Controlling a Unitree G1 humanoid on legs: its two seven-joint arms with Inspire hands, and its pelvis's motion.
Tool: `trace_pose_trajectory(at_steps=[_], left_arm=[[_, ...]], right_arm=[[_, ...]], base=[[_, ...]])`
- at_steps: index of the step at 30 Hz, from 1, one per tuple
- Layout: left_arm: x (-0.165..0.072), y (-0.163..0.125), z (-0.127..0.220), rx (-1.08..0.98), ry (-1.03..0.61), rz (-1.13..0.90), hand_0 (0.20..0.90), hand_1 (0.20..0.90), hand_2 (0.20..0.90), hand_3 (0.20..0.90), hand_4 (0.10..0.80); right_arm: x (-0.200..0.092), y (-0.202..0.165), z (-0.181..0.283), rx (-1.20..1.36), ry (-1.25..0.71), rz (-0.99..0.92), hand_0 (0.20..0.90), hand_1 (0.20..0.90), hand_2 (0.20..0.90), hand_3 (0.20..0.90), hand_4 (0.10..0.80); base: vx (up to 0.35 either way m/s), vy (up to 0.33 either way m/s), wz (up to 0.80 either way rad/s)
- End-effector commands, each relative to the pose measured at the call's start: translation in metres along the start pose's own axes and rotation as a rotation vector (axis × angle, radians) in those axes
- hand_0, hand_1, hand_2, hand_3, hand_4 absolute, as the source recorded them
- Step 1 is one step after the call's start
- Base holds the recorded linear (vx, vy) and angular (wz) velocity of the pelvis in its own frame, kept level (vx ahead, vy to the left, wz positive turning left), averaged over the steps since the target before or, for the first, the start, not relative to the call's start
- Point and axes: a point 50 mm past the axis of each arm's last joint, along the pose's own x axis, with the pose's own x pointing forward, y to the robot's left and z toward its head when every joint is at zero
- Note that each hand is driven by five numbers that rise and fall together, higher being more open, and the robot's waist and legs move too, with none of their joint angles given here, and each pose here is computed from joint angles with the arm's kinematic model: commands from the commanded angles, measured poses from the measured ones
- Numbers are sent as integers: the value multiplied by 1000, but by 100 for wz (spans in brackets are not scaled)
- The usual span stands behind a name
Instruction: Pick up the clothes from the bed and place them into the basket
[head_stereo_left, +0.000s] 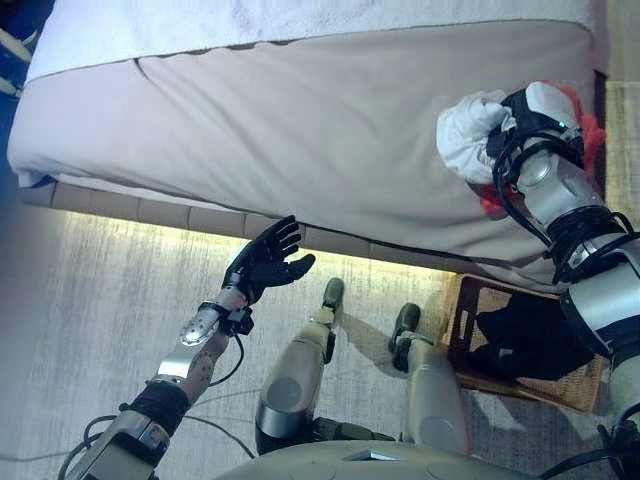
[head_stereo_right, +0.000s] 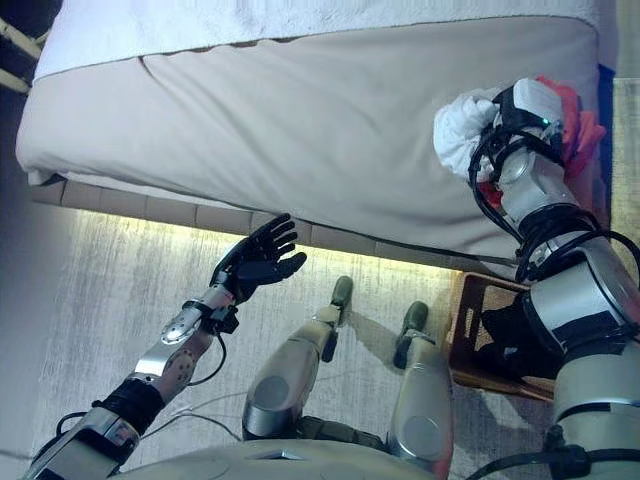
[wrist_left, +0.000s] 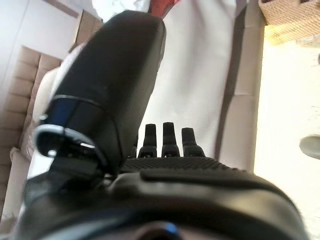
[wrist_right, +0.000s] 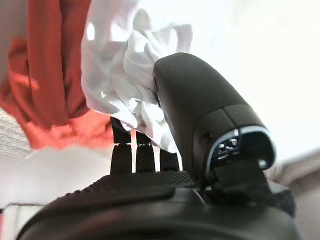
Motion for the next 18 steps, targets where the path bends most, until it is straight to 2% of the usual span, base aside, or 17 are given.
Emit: trace_pose_trajectory(at_steps=[1,9,18], left_arm=[[-18,13,2,44,-40,30,900,900,900,900,800],[-27,18,-24,54,61,76,900,900,900,900,800],[-28,24,-35,64,99,83,900,900,900,900,800]], right_arm=[[-1,-52,3,-1,-115,-205,300,300,300,200,100],[-17,-71,-24,82,-145,-248,300,300,300,200,100],[-37,-71,-68,65,-63,-257,300,300,300,200,100]], base=[[86,48,-31],[85,25,-37],[-42,-11,-32]])
